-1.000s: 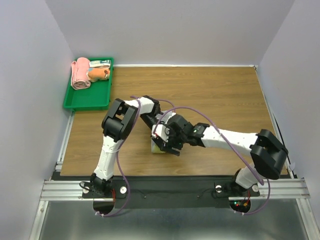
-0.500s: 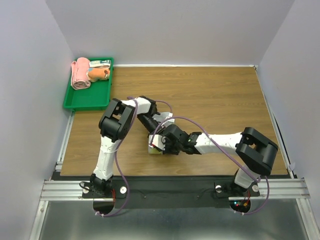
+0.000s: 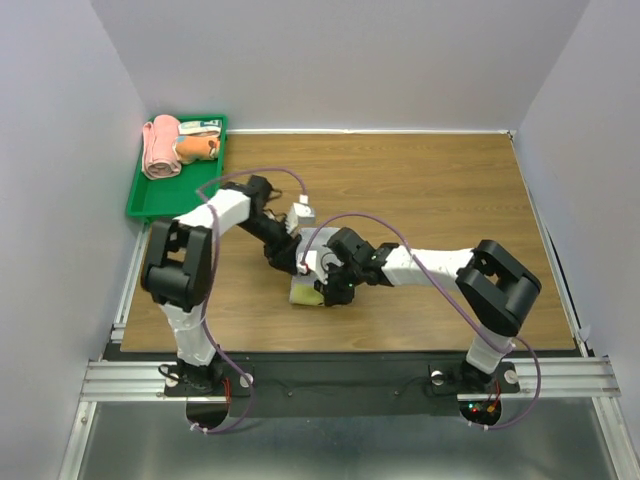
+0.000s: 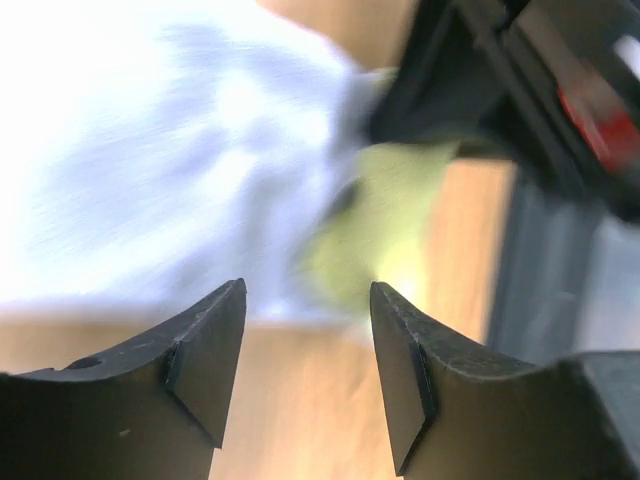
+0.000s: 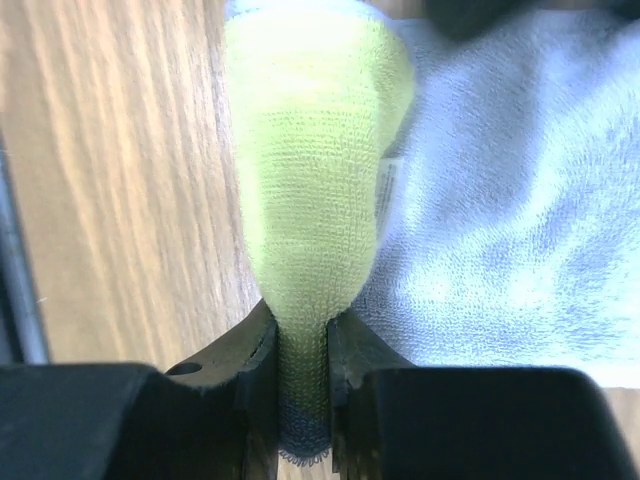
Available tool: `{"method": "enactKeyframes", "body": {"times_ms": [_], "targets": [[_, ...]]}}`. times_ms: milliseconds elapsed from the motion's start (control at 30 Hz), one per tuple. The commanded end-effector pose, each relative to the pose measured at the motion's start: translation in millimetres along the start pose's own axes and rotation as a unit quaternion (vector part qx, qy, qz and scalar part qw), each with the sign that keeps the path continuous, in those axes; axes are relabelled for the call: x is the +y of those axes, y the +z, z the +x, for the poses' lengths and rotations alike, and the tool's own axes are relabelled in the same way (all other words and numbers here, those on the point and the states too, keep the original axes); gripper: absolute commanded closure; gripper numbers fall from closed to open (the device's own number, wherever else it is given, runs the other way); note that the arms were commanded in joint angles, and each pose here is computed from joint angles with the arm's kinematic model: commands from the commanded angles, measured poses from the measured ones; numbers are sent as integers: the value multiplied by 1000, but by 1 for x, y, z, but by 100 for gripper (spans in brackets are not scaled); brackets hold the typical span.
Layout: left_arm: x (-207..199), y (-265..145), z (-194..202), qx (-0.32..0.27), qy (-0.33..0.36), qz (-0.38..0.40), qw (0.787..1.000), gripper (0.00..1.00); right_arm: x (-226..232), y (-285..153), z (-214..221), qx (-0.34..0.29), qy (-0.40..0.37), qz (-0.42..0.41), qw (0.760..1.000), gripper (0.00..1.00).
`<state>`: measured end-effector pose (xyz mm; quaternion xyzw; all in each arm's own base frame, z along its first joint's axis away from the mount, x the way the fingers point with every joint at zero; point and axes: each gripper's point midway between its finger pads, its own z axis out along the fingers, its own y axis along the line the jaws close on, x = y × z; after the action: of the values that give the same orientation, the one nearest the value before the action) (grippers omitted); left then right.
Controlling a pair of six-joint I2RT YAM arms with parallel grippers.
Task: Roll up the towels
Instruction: Roll the towel
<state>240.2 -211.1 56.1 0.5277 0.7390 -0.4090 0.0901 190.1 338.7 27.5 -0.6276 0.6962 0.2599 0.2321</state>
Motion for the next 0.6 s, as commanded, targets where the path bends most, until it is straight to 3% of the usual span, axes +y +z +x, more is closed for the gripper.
{"method": "enactKeyframes", "body": {"times_ms": [0, 167, 233, 267, 300, 400, 433, 467, 500, 567], "targets": [[27, -60, -29, -58, 70, -126, 988, 36, 46, -2, 48, 84, 105, -126, 983, 100], [35, -117, -25, -119, 59, -223, 966, 35, 40, 3, 51, 97, 155, -162, 970, 99], [21, -127, -24, -127, 99, -265, 951, 33, 40, 8, 51, 108, 177, -184, 961, 99], [15, -129, -23, -125, 115, -280, 945, 26, 39, 9, 52, 110, 187, -192, 957, 99], [0, -141, -33, -138, 159, -311, 927, 23, 46, 12, 60, 129, 207, -212, 946, 99], [-23, -110, -14, -94, 229, -320, 914, 17, 41, 18, 55, 129, 226, -235, 936, 100], [-37, -112, -20, -97, 273, -340, 895, 17, 44, 21, 64, 146, 243, -249, 926, 99], [-37, -94, -1, -67, 281, -344, 894, 15, 39, 22, 59, 141, 247, -251, 925, 99], [-55, -83, -11, -72, 333, -342, 876, 14, 39, 21, 59, 146, 257, -259, 920, 99], [-58, -59, 8, -40, 351, -341, 871, 13, 37, 25, 63, 152, 278, -268, 910, 99]]}}
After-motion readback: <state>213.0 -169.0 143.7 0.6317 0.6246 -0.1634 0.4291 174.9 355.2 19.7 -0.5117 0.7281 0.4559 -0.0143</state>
